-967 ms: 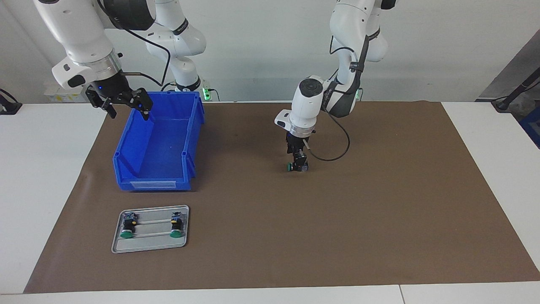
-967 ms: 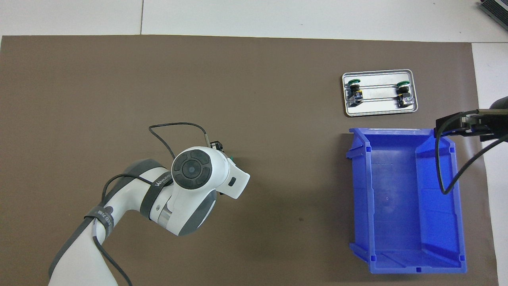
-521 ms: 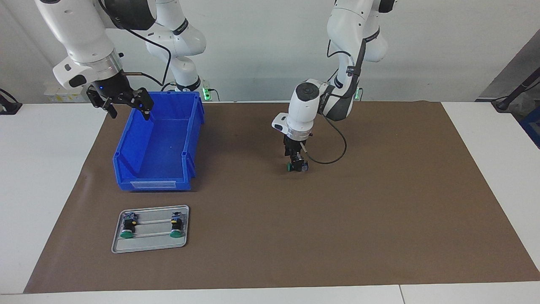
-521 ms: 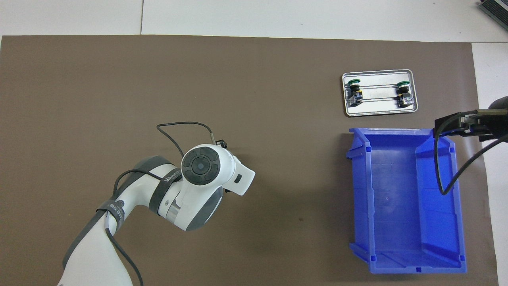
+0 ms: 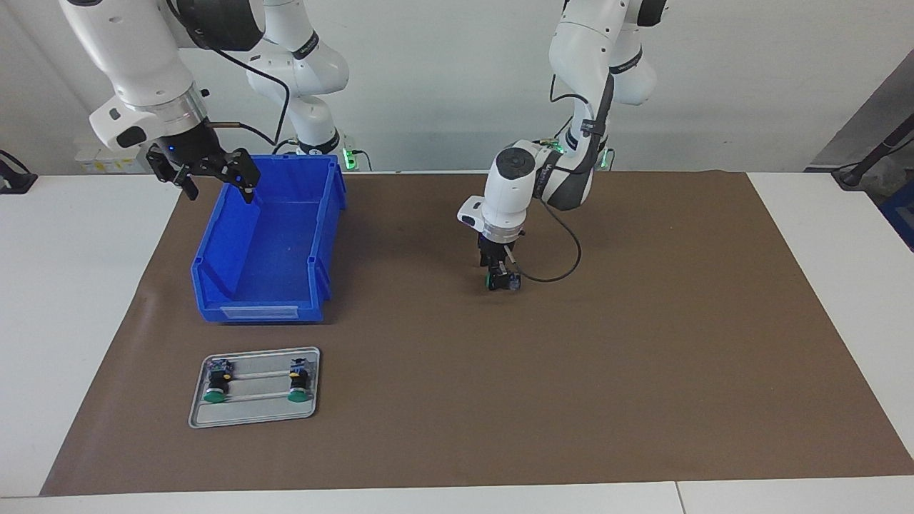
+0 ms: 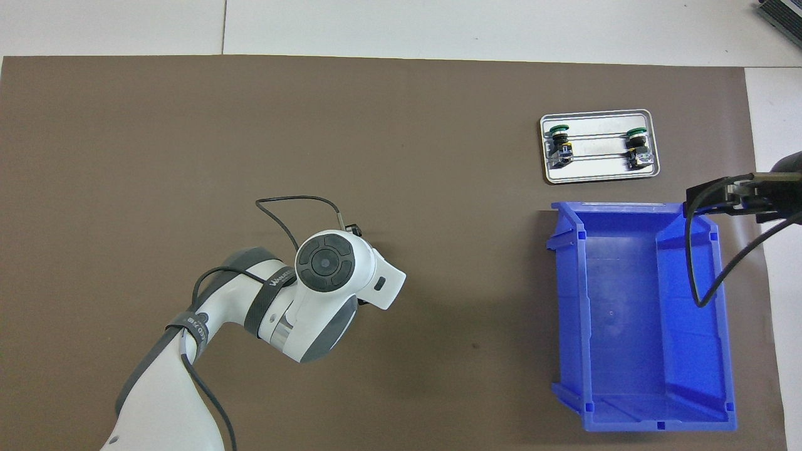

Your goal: Place and press button with both arms

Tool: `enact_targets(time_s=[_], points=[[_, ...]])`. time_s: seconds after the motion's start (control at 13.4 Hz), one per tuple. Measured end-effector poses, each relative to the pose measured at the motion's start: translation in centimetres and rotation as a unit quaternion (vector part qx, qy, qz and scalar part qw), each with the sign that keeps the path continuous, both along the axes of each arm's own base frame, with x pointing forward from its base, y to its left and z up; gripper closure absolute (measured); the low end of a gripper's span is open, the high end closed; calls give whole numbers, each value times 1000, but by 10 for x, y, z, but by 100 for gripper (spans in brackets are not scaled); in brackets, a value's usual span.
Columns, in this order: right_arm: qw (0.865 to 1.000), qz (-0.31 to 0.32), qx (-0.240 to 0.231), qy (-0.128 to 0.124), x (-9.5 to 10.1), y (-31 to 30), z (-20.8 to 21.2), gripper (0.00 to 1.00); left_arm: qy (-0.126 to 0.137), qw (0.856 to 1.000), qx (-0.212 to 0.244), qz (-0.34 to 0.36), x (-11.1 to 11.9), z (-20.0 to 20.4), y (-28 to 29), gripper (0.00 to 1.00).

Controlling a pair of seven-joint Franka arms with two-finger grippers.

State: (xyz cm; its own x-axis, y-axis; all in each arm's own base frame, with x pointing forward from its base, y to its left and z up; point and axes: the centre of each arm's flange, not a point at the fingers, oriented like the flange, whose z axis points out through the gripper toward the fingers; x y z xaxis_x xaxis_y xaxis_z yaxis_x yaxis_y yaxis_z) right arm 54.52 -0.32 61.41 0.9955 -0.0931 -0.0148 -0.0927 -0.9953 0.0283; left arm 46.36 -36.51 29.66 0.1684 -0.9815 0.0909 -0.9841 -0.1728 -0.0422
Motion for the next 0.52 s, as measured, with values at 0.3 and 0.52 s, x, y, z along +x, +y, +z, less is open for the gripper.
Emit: enact_targets(time_s=[0.3, 0.52], points=[[1000, 0, 0, 0, 0, 0, 0, 0, 0, 1000, 1, -7, -2, -7, -3, 26], [1000, 0, 0, 0, 0, 0, 0, 0, -3, 1000, 2, -26, -1, -7, -3, 26]])
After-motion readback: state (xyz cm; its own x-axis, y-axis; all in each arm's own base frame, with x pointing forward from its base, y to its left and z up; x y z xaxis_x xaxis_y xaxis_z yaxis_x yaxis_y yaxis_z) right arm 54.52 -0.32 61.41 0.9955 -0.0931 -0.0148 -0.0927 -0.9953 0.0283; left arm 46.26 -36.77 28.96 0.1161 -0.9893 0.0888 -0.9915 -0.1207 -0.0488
